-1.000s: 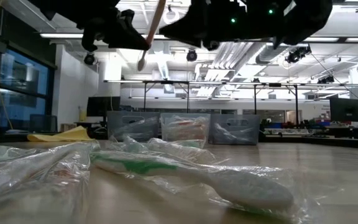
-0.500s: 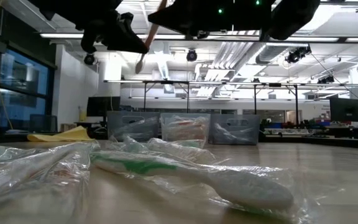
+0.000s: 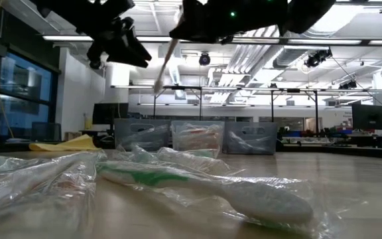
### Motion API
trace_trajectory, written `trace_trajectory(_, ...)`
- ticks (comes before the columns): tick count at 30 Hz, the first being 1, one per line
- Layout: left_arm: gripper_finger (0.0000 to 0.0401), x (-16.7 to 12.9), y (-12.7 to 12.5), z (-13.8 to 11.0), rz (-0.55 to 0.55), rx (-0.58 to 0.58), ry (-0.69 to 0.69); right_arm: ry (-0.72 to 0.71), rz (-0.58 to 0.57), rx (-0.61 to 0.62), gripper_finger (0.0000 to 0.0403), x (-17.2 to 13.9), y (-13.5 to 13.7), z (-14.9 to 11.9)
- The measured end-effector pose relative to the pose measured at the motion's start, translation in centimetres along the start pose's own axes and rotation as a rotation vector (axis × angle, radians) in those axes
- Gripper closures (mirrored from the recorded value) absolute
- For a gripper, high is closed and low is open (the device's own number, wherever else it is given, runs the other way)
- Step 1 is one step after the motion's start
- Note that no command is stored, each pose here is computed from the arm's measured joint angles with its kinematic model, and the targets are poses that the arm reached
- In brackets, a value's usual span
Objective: Pick & Place Toothbrushes
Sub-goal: Put the orange toothbrush into the transparent bin
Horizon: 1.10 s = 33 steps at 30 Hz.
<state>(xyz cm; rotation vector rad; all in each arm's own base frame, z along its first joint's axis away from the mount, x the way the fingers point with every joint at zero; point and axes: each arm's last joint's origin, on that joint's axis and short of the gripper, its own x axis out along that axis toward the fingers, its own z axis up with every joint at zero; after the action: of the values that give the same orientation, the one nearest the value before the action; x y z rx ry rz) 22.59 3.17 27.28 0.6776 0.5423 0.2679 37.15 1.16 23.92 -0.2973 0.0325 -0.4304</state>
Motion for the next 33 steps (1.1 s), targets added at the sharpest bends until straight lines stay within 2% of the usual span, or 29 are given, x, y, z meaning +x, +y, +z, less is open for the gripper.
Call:
trace_trajectory(4, 0.0209, -0.5, 0.0, -0.3, -0.002, -0.061, 0.034, 0.036, -0.160, 0.011, 0.0384, 0.7, -1.8, 0.5)
trace_trajectory(7, 0.0209, -0.5, -0.2, -0.7, -0.031, -0.090, 0.076, 0.049, -0.252, 0.087, 0.0384, 1.6, -3.9, -0.2)
trace_trajectory(12, 0.0208, -0.4, -0.9, -1.5, -0.091, -0.135, 0.156, 0.084, -0.349, 0.191, 0.0384, 2.8, -7.4, -1.8)
trace_trajectory(17, 0.0208, -0.5, -1.3, -1.8, -0.140, -0.204, 0.186, 0.070, -0.432, 0.214, 0.0384, 3.4, -10.1, -2.4)
trace_trajectory(22, 0.0208, -0.6, -1.6, -2.0, -0.192, -0.246, 0.193, 0.122, -0.450, 0.221, 0.0384, 4.3, -10.2, -4.8)
trace_trajectory(27, 0.0208, -0.5, -1.8, -2.2, -0.205, -0.266, 0.204, 0.071, -0.469, 0.244, 0.0384, 5.1, -9.9, -6.2)
trace_trajectory(33, 0.0208, -0.1, -3.2, -3.8, -0.215, -0.256, 0.222, 0.063, -0.522, 0.239, 0.0384, 5.9, -9.9, -8.8)
